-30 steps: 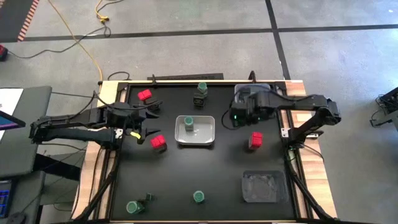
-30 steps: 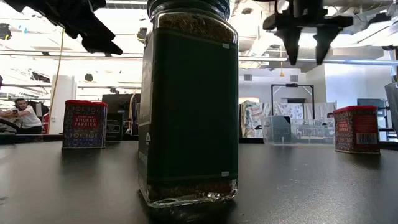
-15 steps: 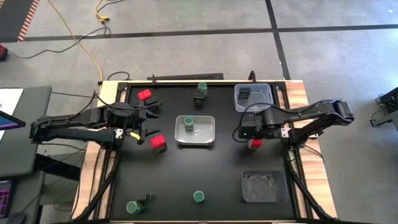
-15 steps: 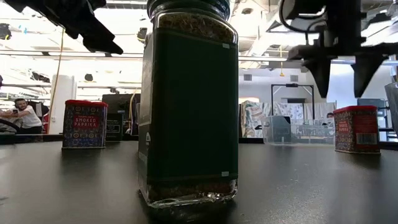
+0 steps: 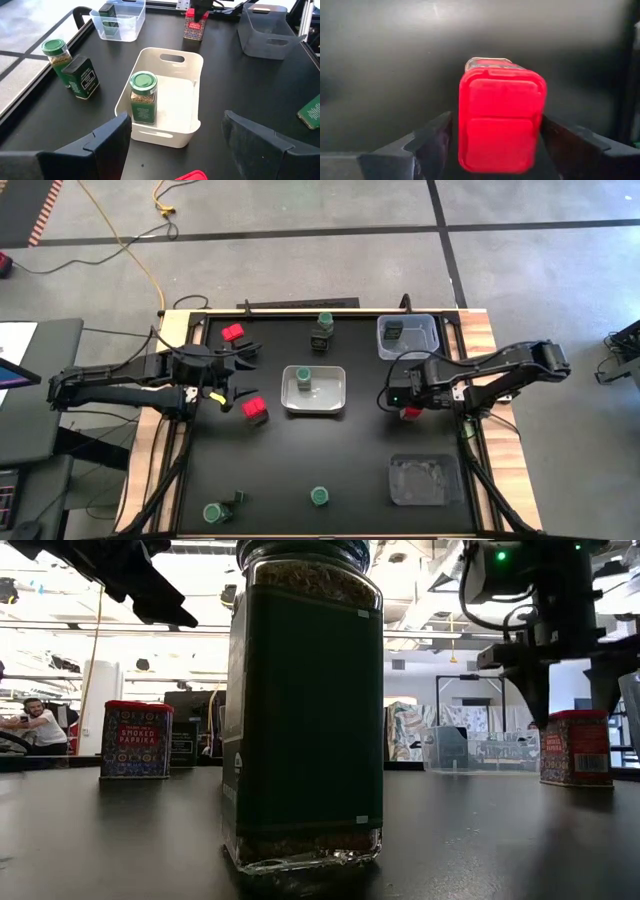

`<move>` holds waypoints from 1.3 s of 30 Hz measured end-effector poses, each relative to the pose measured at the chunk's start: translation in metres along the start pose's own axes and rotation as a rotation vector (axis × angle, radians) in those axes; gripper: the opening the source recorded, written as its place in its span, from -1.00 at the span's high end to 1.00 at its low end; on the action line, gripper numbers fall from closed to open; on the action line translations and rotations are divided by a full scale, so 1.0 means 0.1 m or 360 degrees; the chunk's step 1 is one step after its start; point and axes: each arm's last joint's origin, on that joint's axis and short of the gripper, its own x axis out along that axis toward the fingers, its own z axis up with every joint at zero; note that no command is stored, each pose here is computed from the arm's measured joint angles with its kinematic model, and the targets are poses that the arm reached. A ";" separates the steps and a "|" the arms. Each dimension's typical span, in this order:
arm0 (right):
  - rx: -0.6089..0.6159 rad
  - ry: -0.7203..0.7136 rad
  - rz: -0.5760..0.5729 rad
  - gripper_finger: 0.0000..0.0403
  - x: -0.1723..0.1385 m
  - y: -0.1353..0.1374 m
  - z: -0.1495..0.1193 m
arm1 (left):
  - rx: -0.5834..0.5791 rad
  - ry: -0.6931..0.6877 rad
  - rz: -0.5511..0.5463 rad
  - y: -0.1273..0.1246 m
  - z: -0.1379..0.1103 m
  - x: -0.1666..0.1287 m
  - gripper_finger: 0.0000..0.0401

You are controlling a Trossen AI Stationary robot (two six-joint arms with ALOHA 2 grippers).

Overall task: Sort spices by type
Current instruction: Put the bottom right red seasoning can into the black bin

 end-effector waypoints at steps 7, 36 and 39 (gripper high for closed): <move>0.0015 -0.0003 0.0027 -0.46 0.08 0.00 0.01 | -0.0015 0.0000 0.0000 0.00 0.00 0.00 -0.47; -0.1209 -0.0226 0.0880 -0.18 -1.14 -0.41 -0.51 | -0.0068 0.0069 0.0004 0.00 -0.04 0.00 -0.47; -0.1433 -0.0191 0.0963 -0.18 -1.25 -0.52 -0.68 | -0.0073 0.0070 0.0004 0.00 -0.04 0.00 -0.47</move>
